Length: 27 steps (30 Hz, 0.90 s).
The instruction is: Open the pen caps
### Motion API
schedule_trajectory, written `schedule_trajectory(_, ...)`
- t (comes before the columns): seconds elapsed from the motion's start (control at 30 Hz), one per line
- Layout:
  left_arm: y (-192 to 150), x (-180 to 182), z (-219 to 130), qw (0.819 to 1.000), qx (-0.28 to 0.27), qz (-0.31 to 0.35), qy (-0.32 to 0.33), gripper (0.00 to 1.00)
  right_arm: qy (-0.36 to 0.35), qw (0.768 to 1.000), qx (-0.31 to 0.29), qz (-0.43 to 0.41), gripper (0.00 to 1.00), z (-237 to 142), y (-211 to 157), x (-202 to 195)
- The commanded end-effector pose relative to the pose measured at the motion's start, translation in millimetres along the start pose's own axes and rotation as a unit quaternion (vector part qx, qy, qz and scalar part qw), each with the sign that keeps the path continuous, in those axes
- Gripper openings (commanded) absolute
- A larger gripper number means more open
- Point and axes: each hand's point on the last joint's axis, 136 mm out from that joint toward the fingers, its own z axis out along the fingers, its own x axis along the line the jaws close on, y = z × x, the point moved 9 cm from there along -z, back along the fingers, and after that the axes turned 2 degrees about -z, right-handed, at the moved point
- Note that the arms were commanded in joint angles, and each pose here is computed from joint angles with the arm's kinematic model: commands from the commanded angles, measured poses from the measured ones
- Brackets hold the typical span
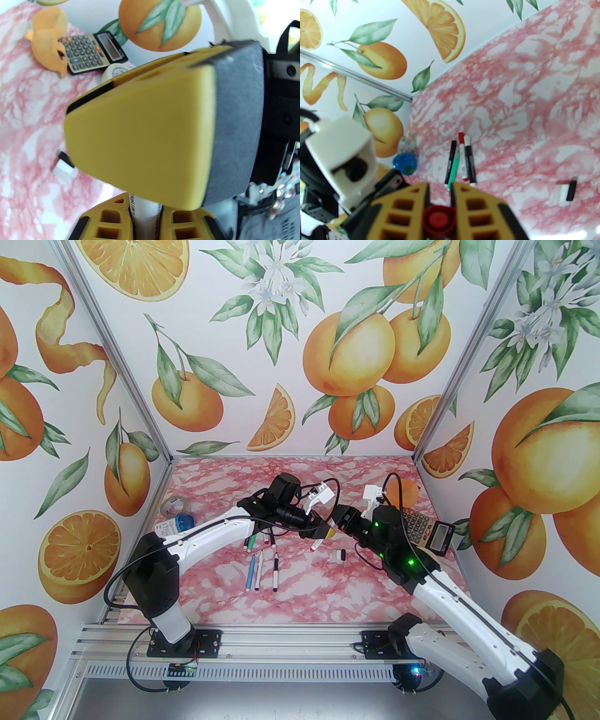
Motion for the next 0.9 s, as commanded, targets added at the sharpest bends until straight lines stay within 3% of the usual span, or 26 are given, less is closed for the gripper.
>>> schedule_trajectory(0.0, -2.6, -3.4, 4.9, 1.0, 0.007, 0.013, -0.021, 0.05, 0.025, 1.0, -0.014, 0.008, 0.12, -0.4, 0.8, 4.0)
schedule_trajectory(0.1, -6.7, 0.3, 5.7, 0.998, 0.022, 0.032, 0.038, 0.04, 0.012, 1.0, -0.023, 0.013, 0.12, -1.4, 1.9, 1.7)
schedule_trajectory(0.27, -15.3, 2.4, 6.9, 0.982, 0.048, 0.081, 0.162, 0.01, -0.076, 0.995, -0.058, 0.019, 0.09, -10.8, 10.3, -8.3)
schedule_trajectory(0.37, -21.0, 1.4, 13.0, 0.976, 0.067, 0.099, 0.185, 0.01, -0.092, 0.992, -0.081, 0.02, 0.08, -15.0, 16.1, -8.9)
schedule_trajectory(0.63, -26.3, -6.0, 20.9, 0.975, 0.081, 0.108, 0.176, 0.01, -0.123, 0.984, -0.129, 0.024, 0.08, -24.2, 33.5, -10.5)
schedule_trajectory(0.7, -26.5, -12.3, 22.4, 0.98, 0.085, 0.12, 0.137, 0.0, -0.12, 0.984, -0.131, 0.023, 0.08, -24.2, 38.8, -11.3)
schedule_trajectory(0.77, -26.2, -23.3, 24.5, 0.988, 0.084, 0.11, 0.06, 0.0, -0.077, 0.988, -0.133, 0.025, 0.09, -22.9, 44.1, -9.5)
schedule_trajectory(0.87, -24.3, -32.0, 23.4, 0.99, 0.08, 0.112, 0.011, 0.01, -0.015, 0.991, -0.133, 0.008, 0.11, -23.6, 50.0, -7.0)
